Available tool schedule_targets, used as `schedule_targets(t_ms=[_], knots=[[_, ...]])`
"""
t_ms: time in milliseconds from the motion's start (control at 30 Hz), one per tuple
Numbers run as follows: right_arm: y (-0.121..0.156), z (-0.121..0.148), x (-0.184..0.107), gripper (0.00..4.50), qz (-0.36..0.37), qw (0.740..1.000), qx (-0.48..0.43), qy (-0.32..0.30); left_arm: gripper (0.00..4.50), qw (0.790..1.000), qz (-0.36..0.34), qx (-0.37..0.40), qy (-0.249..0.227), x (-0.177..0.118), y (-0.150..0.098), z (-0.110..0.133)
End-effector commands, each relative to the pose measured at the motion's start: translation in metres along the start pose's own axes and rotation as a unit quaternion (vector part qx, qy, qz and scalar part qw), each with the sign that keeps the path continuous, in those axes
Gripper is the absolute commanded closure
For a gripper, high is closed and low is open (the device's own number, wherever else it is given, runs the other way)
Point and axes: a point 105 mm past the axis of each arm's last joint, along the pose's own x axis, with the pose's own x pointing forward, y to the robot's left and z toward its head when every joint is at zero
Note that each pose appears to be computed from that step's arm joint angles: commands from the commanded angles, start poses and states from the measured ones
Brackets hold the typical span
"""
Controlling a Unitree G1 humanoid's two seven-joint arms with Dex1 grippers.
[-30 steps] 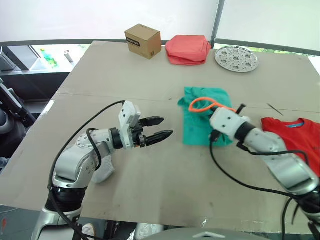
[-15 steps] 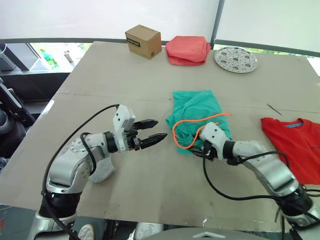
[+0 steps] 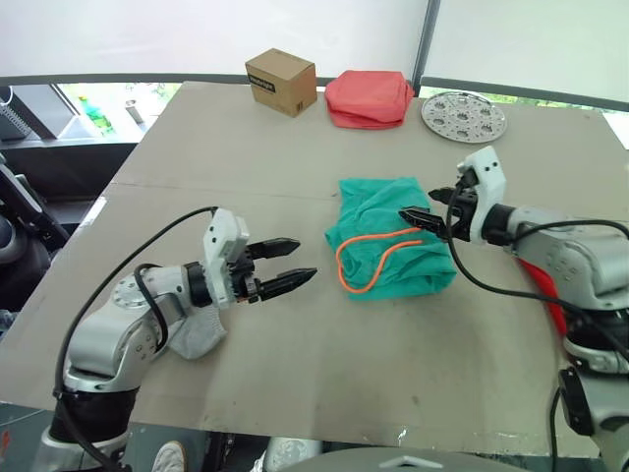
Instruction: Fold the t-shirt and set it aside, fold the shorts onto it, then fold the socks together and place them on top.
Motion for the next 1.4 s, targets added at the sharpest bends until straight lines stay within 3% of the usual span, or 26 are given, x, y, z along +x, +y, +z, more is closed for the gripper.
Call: schedule_targets(t_ms=[33, 267, 533, 700, 800, 900, 1000, 1100, 1167, 1233, 1267, 1400], knots=[[-0.011, -0.009, 0.013, 0.03, -0.001, 0.999, -0.028, 0.034, 0.91, 0.999, -0.006, 0.036, -0.013, -0.004, -0.006, 0.013], [-0.025, -0.033, 0.013, 0.03, 0.001, 0.995, -0.028, 0.094, 0.91, 0.999, 0.004, 0.04, -0.017, -0.004, -0.011, 0.011], [-0.013, 0.0, -0.003, 0.03, 0.011, 0.999, -0.027, 0.014, 0.91, 0.999, 0.008, 0.04, -0.018, -0.004, -0.016, 0.008], [-0.027, -0.031, -0.003, 0.03, -0.031, 0.998, 0.022, 0.052, 0.91, 0.999, -0.006, 0.046, -0.015, -0.001, -0.018, 0.008], [-0.001, -0.06, 0.018, 0.03, 0.032, 0.99, 0.099, 0.097, 0.91, 0.999, -0.016, 0.047, -0.01, 0.0, -0.017, 0.008], [0.017, -0.072, 0.028, 0.03, 0.072, 0.983, 0.117, 0.119, 0.91, 0.998, -0.021, 0.05, -0.009, 0.001, -0.016, 0.009], [0.017, -0.091, 0.03, 0.81, 0.065, 0.984, 0.057, 0.153, 0.91, 0.998, -0.027, 0.053, -0.008, 0.0, -0.016, 0.01], [0.011, -0.094, 0.029, 2.31, 0.051, 0.987, -0.002, 0.155, 0.91, 0.998, -0.028, 0.053, -0.003, -0.004, -0.017, 0.009], [0.007, -0.09, 0.026, 3.03, 0.037, 0.988, -0.042, 0.145, 0.91, 0.998, -0.026, 0.053, -0.001, -0.006, -0.017, 0.008], [0.004, -0.086, 0.024, 4.18, 0.025, 0.989, -0.062, 0.133, 0.91, 0.998, -0.025, 0.052, 0.0, -0.007, -0.018, 0.007], [0.002, -0.081, 0.022, 4.45, 0.017, 0.99, -0.066, 0.122, 0.91, 0.998, -0.025, 0.052, 0.0, -0.007, -0.019, 0.007], [-0.007, -0.053, 0.005, 4.45, -0.023, 0.993, -0.087, 0.071, 0.91, 0.998, -0.026, 0.052, -0.004, -0.005, -0.021, 0.007]])
